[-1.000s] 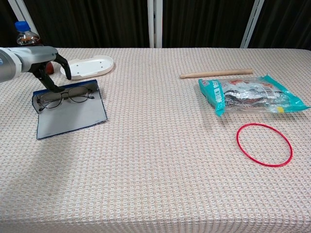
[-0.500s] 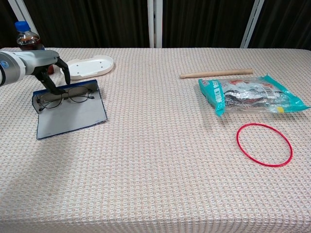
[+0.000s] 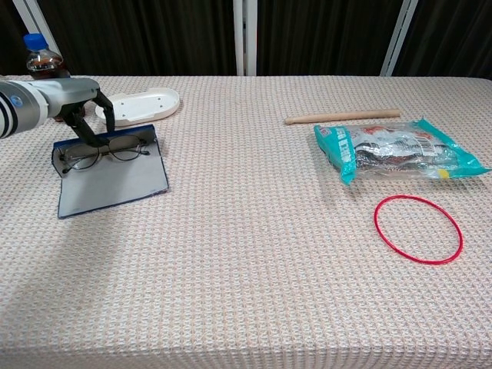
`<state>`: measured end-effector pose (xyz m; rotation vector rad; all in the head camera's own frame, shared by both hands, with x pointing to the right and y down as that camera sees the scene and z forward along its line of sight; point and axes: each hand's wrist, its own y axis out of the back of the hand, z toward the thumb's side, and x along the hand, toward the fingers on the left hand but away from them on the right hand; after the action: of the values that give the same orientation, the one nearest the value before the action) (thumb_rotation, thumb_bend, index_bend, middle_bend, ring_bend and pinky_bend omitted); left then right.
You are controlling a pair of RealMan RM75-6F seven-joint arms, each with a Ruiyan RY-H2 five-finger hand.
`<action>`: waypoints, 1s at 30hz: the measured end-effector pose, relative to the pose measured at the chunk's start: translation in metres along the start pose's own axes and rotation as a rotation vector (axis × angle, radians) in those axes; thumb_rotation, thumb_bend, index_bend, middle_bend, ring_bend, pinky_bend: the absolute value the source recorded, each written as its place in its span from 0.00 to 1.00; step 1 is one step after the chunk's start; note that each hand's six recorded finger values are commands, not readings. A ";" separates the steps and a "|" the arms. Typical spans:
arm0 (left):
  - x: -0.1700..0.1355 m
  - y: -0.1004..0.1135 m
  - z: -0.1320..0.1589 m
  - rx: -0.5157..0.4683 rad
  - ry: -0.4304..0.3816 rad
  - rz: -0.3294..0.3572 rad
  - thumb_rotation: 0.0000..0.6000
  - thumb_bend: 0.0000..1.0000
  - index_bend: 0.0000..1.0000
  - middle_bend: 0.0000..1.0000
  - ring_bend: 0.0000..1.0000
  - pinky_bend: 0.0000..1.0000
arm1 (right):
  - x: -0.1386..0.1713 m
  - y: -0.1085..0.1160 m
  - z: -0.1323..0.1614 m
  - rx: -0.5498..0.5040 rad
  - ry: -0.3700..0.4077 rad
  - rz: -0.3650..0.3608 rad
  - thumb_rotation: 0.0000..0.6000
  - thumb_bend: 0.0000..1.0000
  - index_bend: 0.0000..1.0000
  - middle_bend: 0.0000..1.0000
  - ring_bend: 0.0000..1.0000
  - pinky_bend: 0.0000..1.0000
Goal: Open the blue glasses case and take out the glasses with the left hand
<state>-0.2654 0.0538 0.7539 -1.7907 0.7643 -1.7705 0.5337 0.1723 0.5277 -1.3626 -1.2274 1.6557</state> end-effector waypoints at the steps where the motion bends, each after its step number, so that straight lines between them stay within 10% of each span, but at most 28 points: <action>1: 0.000 0.000 0.000 0.000 0.001 0.000 1.00 0.38 0.53 0.17 0.00 0.10 | 0.000 0.000 0.000 0.000 -0.001 0.001 1.00 0.32 0.00 0.00 0.00 0.00; 30: -0.017 0.013 -0.003 0.013 -0.055 0.149 1.00 0.46 0.64 0.21 0.00 0.09 | -0.001 -0.006 0.000 0.002 0.001 0.016 1.00 0.32 0.00 0.00 0.00 0.00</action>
<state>-0.2688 0.0562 0.7325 -1.7196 0.8389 -1.6207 0.5332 0.1735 0.5341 -1.3752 -1.2170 1.6666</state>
